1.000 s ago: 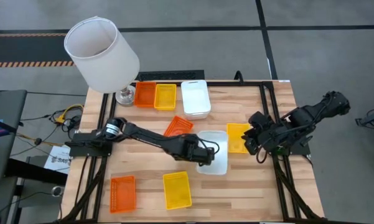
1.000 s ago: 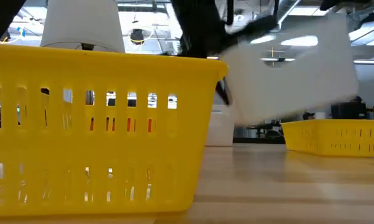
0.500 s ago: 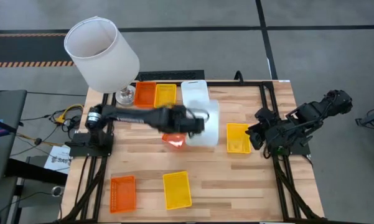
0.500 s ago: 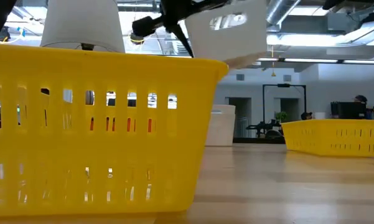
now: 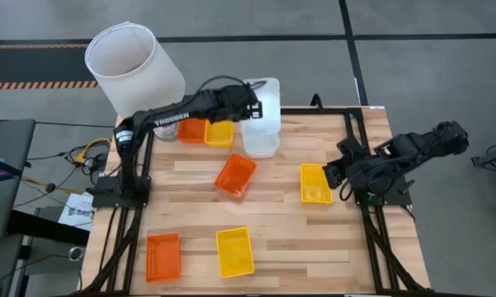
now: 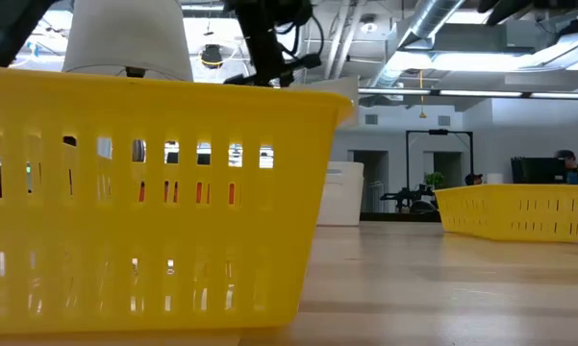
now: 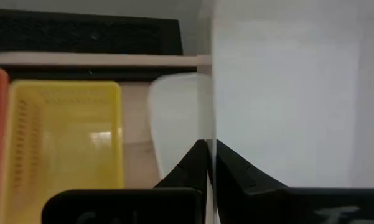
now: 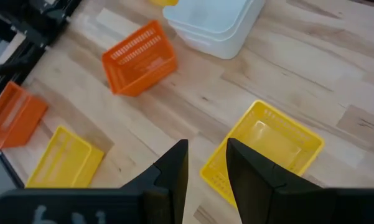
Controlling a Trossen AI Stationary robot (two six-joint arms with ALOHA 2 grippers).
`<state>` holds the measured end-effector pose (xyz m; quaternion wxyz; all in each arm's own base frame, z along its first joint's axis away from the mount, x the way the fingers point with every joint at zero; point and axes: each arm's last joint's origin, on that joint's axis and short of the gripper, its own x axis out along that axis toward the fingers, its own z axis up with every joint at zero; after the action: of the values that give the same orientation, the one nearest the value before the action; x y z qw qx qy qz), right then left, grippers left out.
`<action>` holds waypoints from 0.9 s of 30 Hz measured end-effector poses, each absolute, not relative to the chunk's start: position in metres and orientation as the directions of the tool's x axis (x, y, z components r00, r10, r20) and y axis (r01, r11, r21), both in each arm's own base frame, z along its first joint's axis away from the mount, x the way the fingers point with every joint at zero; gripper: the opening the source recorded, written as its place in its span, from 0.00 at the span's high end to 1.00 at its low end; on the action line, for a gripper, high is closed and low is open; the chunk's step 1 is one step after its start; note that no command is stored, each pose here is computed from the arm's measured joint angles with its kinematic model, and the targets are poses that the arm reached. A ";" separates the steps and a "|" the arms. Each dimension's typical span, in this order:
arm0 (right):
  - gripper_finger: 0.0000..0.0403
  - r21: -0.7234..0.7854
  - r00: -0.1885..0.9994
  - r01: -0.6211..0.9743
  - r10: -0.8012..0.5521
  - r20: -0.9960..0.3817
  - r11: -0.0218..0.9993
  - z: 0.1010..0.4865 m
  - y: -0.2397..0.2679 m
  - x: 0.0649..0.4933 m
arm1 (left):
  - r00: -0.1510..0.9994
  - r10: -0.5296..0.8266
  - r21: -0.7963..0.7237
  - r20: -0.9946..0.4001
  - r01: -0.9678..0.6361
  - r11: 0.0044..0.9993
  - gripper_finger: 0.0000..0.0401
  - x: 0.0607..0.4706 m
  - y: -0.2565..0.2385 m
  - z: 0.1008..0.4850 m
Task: Stack baskets by color
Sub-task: Stack the bottom white bin on top of the top white bin
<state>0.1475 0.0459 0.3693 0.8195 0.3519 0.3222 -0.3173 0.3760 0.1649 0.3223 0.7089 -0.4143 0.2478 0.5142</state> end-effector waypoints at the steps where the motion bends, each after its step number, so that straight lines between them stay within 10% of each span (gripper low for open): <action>1: 0.67 0.372 0.588 0.752 -0.298 -0.752 0.545 0.369 0.045 0.148 | 0.343 0.524 -0.327 -0.780 -0.936 0.127 1.00 0.377 0.168 0.320; 27: 0.67 0.330 0.566 0.767 -0.337 -0.752 0.550 0.369 0.035 0.150 | 0.240 0.454 -0.273 -0.858 -0.962 -0.007 1.00 0.400 0.165 0.268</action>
<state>0.1501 0.0352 0.3691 0.8195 0.3338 0.3220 -0.3367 0.3997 0.1647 0.2683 0.6459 -0.4504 0.2818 0.5483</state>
